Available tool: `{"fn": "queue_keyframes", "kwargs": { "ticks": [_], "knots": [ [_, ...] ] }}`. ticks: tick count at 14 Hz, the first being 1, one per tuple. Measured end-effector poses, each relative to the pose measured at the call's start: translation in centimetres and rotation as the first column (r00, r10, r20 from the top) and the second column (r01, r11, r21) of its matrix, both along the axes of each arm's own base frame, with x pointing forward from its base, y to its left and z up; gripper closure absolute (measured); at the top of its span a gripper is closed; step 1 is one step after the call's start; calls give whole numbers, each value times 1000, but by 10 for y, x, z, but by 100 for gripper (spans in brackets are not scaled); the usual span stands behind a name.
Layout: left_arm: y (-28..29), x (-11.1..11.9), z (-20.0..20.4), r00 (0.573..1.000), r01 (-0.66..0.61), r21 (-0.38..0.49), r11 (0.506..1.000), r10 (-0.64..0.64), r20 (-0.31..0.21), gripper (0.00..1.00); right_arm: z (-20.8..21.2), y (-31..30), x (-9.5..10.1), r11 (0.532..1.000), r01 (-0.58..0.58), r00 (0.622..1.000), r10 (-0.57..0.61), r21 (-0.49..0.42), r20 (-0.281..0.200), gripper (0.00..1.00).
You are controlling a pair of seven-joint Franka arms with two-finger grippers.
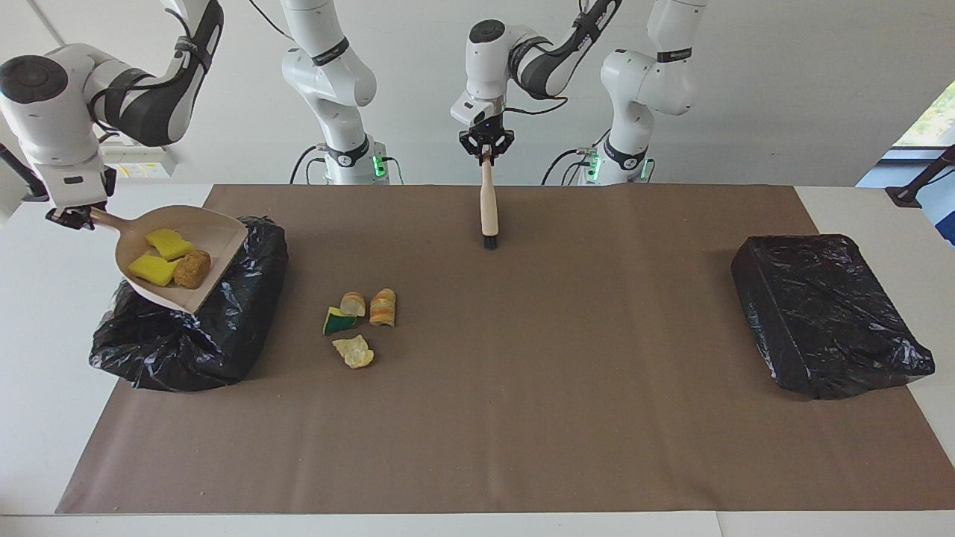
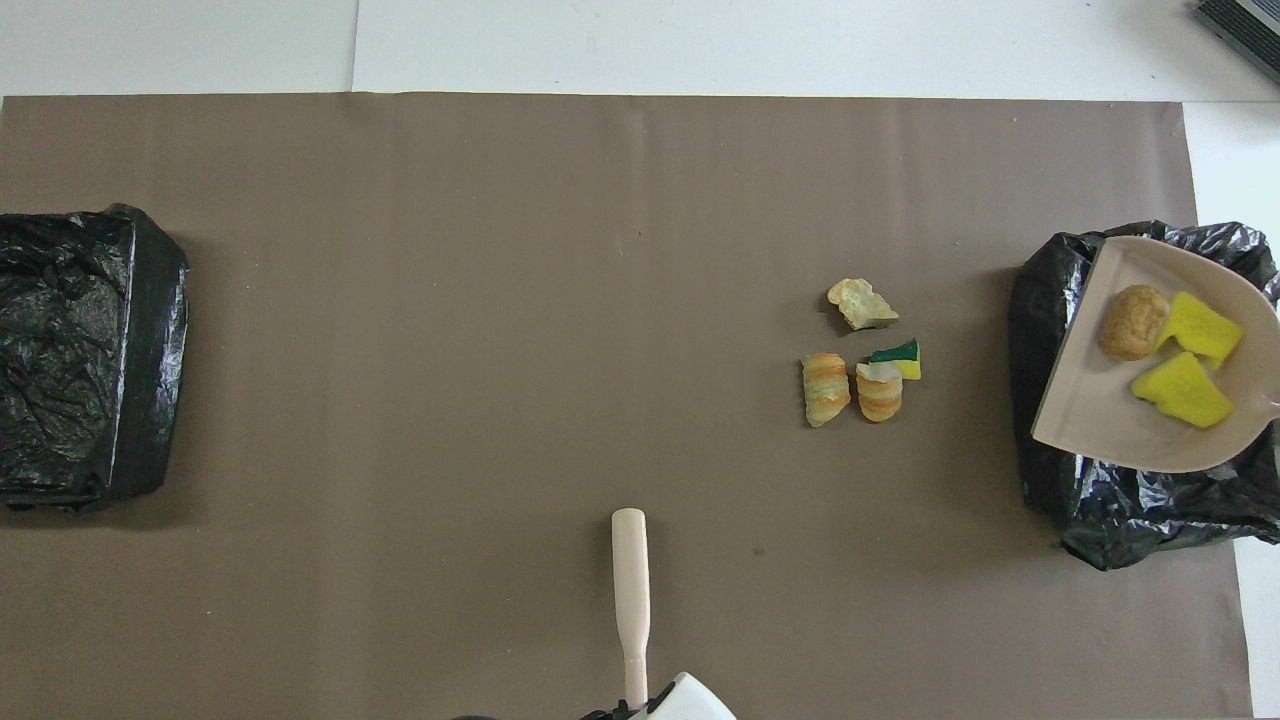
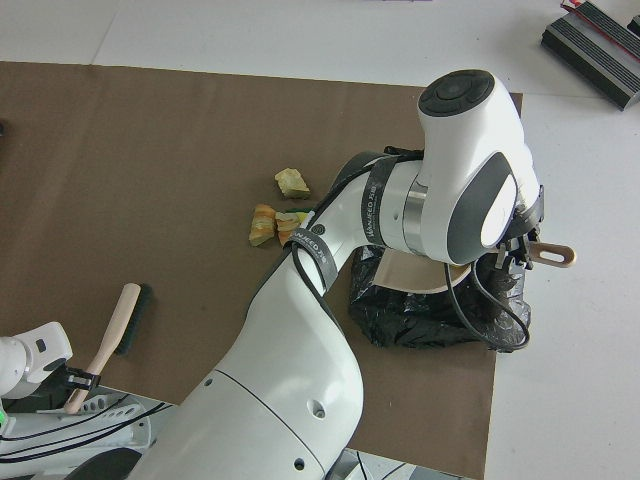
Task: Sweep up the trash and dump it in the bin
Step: 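Carry the dustpan to the nearby black bin with the right gripper, then tip the dustpan over the bin with the right gripper while the left gripper withdraws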
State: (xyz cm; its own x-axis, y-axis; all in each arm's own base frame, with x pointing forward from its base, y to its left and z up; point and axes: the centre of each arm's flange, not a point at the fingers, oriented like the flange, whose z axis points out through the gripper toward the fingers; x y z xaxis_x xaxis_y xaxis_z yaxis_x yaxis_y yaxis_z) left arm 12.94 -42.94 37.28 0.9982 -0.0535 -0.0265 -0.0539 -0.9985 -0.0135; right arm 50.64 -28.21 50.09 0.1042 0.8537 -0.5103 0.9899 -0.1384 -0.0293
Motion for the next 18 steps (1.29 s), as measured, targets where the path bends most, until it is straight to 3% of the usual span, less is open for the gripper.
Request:
{"fn": "queue_keyframes", "kwargs": {
  "ticks": [2,4,9,13,16,18],
  "knots": [
    [1,1,-2,1000,0,1,1000,0,-1,72,-4,8,12,992,-104,994,102,-72,-41,68],
    [3,3,-5,1000,27,6,1000,-27,-7,72,-9,21,25,965,-218,972,203,-142,-116,68],
    [10,23,-18,994,48,-19,999,-50,-100,73,-6,69,51,845,-466,873,390,-263,-292,68],
    [17,40,-23,989,52,-35,998,-56,-135,68,7,76,54,793,-521,842,417,-315,-343,68],
    [26,65,-26,985,96,-49,994,-102,-140,34,52,78,41,769,-536,837,430,-349,-338,68],
    [34,99,-10,977,166,-61,984,-172,-124,11,83,78,25,766,-524,845,415,-372,-337,68]
  ]
}}
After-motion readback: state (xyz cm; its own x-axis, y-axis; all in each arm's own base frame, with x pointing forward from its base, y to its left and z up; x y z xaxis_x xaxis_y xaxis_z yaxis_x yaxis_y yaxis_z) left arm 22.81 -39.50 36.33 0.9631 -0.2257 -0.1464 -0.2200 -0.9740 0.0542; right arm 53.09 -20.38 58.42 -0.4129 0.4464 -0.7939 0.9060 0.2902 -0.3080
